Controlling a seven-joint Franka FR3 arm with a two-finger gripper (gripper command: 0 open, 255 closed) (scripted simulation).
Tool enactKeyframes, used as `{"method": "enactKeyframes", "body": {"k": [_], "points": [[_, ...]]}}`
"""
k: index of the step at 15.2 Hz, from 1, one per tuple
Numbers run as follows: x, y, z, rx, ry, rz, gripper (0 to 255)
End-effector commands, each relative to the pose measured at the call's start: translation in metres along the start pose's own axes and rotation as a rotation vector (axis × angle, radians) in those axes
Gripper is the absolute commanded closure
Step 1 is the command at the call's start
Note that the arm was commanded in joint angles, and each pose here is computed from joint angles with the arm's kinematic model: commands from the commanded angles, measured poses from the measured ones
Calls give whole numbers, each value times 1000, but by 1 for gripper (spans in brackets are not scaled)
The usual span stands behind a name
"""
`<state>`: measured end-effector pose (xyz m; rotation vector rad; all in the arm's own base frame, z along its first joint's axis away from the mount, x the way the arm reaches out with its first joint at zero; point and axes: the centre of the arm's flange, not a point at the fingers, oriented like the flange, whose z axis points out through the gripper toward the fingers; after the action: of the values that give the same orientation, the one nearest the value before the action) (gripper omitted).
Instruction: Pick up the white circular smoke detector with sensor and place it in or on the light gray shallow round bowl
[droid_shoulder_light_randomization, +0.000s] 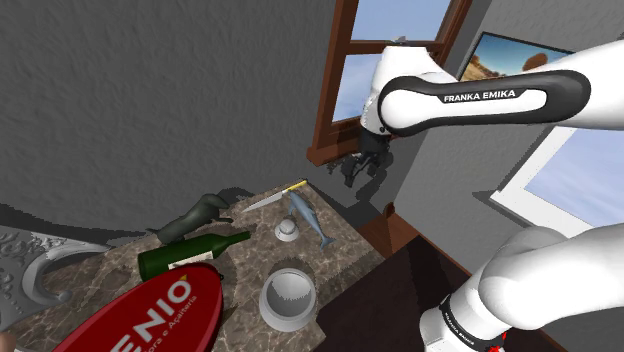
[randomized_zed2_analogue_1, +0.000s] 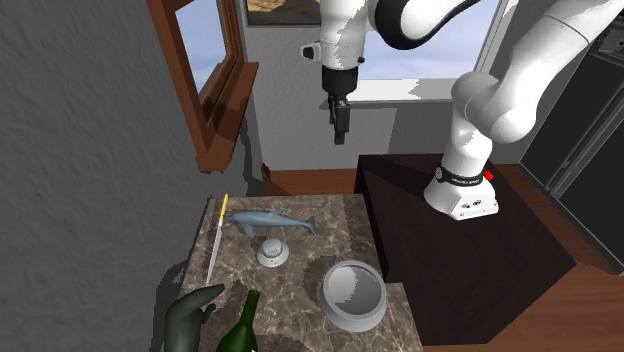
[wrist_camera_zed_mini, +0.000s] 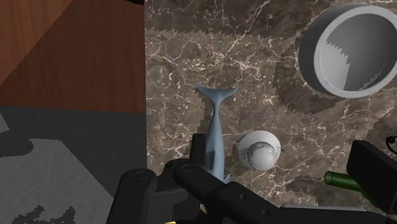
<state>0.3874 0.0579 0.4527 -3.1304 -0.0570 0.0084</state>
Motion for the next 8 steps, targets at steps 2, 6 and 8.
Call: {"method": "enactKeyframes", "body": {"k": [2, 6, 8], "points": [[18, -14, 35, -8, 4, 4, 0], [44, -30, 78, -19, 6, 10, 0], [57, -38, 100, -24, 8, 13, 0]]}}
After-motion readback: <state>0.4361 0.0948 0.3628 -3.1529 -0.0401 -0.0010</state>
